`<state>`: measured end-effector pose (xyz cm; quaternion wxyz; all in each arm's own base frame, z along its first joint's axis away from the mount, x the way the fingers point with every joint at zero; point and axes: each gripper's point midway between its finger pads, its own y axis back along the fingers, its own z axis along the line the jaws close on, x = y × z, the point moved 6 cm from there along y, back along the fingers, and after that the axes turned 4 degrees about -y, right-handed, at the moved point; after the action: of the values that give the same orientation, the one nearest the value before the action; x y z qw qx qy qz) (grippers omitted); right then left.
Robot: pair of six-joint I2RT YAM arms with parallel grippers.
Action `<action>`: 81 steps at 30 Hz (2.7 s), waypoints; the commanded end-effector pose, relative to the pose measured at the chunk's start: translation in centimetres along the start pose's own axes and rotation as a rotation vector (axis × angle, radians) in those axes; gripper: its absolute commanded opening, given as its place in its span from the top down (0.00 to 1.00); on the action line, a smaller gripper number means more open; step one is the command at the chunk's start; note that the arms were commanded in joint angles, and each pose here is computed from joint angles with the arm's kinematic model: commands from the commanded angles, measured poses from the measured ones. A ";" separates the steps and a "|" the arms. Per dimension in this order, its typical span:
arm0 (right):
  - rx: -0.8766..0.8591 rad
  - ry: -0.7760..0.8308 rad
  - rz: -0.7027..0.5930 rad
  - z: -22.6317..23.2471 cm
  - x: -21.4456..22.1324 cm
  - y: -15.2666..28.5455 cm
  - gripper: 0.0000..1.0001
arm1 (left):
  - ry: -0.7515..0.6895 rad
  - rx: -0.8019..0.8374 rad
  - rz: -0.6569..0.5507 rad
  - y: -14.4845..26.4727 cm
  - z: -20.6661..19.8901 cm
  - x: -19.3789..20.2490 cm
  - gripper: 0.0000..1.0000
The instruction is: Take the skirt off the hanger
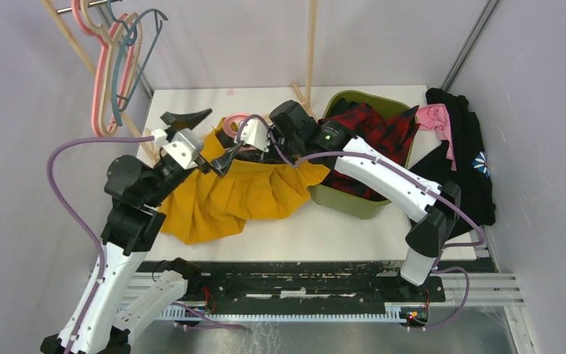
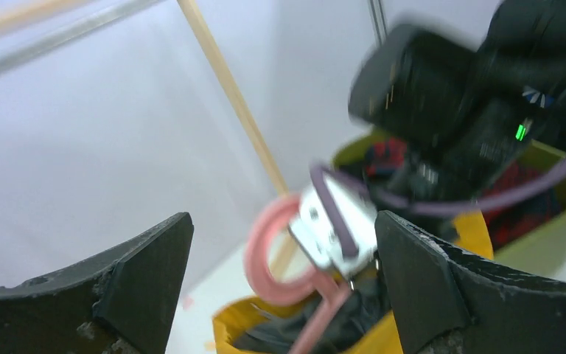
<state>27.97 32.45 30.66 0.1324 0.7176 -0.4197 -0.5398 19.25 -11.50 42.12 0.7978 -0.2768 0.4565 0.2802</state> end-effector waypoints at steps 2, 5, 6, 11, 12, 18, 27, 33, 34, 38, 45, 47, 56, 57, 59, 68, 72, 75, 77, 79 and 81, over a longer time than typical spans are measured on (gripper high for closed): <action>0.109 -0.063 -0.052 -1.9 -1.2 0.8 0.99 | -0.044 0.013 -0.172 -0.6 1.4 -5.5 0.01; 0.113 -0.060 -0.064 -2.1 -1.5 1.2 0.99 | -0.003 0.152 -0.074 -1.4 -0.2 -3.5 0.03; 0.113 -0.056 -0.064 -2.1 -1.5 1.5 0.99 | 0.006 0.181 -0.038 -1.5 -0.6 -2.7 0.04; 0.137 -0.030 -0.080 -2.5 -1.8 3.1 0.99 | 0.027 0.294 0.127 -1.8 -2.4 2.0 0.12; 0.142 -0.028 -0.084 -2.6 -2.0 3.3 0.99 | 0.027 0.313 0.154 -1.9 -2.7 2.8 0.16; 0.197 0.009 -0.091 -3.5 -2.5 4.8 0.99 | 0.025 0.381 0.295 -1.8 -3.1 5.0 0.32; 0.242 0.036 -0.090 -4.5 -2.2 6.8 0.99 | 0.042 0.401 0.333 -1.7 -2.8 6.4 0.30; 0.244 0.026 -0.102 -4.8 -1.6 7.9 0.99 | -0.026 0.336 0.310 -4.2 0.2 5.6 0.29; 0.245 0.026 -0.109 -4.8 -1.7 8.2 0.99 | -0.030 0.333 0.291 -5.0 0.7 5.1 0.29; 0.254 0.024 -0.130 -5.0 -1.9 9.0 0.99 | -0.046 0.331 0.201 -7.5 2.2 2.8 0.29; 0.298 0.013 -0.151 -6.1 -1.3 10.9 0.99 | -0.031 0.388 0.050 -9.9 3.0 -0.7 0.27; 0.308 0.010 -0.152 -6.4 -1.0 11.3 0.99 | -0.001 0.421 0.051 -10.2 2.5 -0.1 0.27; 0.332 0.007 -0.143 -6.9 -0.3 12.3 0.99 | 0.129 0.616 0.006 -10.8 -1.2 4.5 0.28; 0.332 0.006 -0.143 -6.9 -0.2 12.4 0.99 | 0.141 0.621 0.000 -11.1 -1.2 4.7 0.28; 0.331 0.006 -0.143 -6.8 -0.2 12.4 0.99 | 0.153 0.626 -0.010 -11.6 -1.2 5.0 0.28; 0.331 0.011 -0.148 -6.8 -0.2 12.3 0.99 | 0.173 0.616 0.024 -11.8 -1.2 5.8 0.29; 0.343 0.021 -0.138 -7.1 -0.2 12.3 0.99 | 0.170 0.612 0.072 -10.6 -1.6 5.9 0.30; 0.351 0.025 -0.143 -7.3 -0.4 12.5 0.99 | 0.182 0.622 0.094 -9.6 -2.2 6.4 0.31; 0.352 0.029 -0.146 -7.3 -0.5 12.5 0.99 | 0.210 0.638 0.099 -9.2 -2.8 6.8 0.32; 0.352 0.031 -0.147 -7.4 -0.6 12.5 0.99 | 0.228 0.647 0.099 -9.1 -3.1 7.1 0.34; 0.349 0.027 -0.159 -7.4 -0.8 12.5 0.99 | 0.233 0.643 0.102 -9.2 -3.2 7.4 0.35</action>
<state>28.66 23.80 36.22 0.0731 0.7289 -0.4803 -0.4824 27.65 -18.58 36.04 0.7739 -0.0198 0.6171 0.1408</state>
